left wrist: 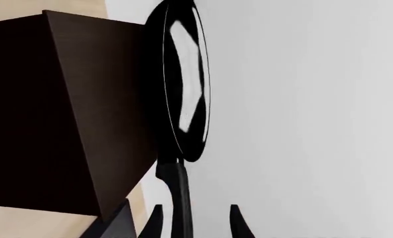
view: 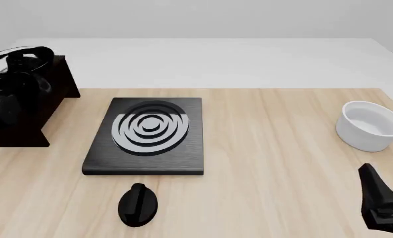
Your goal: Put the frying pan on top of the cabinet.
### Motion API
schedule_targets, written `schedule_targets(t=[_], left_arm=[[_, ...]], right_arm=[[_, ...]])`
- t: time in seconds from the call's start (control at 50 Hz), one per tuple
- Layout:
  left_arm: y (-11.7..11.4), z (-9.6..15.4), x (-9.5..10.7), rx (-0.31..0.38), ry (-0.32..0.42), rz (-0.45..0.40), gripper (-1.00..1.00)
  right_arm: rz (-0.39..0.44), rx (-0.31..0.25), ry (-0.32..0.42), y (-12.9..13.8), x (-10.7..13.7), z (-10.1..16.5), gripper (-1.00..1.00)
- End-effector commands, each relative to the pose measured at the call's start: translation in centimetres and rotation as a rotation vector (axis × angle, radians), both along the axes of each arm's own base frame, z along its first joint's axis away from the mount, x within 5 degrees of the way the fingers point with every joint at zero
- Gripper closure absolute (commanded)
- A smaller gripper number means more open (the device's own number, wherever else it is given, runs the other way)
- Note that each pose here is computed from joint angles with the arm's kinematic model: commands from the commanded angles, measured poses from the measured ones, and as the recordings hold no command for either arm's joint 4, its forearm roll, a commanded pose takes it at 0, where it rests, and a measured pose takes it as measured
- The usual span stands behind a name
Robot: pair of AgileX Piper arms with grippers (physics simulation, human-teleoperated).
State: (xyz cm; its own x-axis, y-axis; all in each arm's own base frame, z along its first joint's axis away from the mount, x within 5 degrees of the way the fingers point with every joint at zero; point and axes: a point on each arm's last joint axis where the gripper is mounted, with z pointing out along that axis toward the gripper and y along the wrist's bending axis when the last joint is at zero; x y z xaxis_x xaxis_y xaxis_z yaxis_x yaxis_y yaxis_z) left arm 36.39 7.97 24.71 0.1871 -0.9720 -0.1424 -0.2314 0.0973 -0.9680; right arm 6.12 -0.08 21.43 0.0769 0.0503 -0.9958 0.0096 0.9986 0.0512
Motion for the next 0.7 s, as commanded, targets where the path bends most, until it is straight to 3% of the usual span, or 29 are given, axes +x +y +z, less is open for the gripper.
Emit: schedule_targets(t=[0.02, 0.04, 0.48, 0.7], left_arm=[[-0.3, -0.5, -0.2, 0.014, 0.021, -0.016, -1.00], [-0.2, 0.1, -0.3, 0.037, 0.012, -0.017, -1.00], [-1.5, -0.6, -1.3, 0.044, 0.050, -0.051, -1.00], [-2.4, -0.5, -3.0, 0.063, 0.052, -0.071, -1.00]], right_arm=[[0.002, -0.004, 0.002, 0.0, 0.1, 0.0, -1.00], [0.002, -0.004, 0.002, 0.0, 0.1, 0.0, -1.00], [0.003, -0.006, 0.000, 0.0, 0.0, 0.0, -1.00], [0.004, -0.005, -0.001, 0.0, 0.0, 0.0, -1.00]])
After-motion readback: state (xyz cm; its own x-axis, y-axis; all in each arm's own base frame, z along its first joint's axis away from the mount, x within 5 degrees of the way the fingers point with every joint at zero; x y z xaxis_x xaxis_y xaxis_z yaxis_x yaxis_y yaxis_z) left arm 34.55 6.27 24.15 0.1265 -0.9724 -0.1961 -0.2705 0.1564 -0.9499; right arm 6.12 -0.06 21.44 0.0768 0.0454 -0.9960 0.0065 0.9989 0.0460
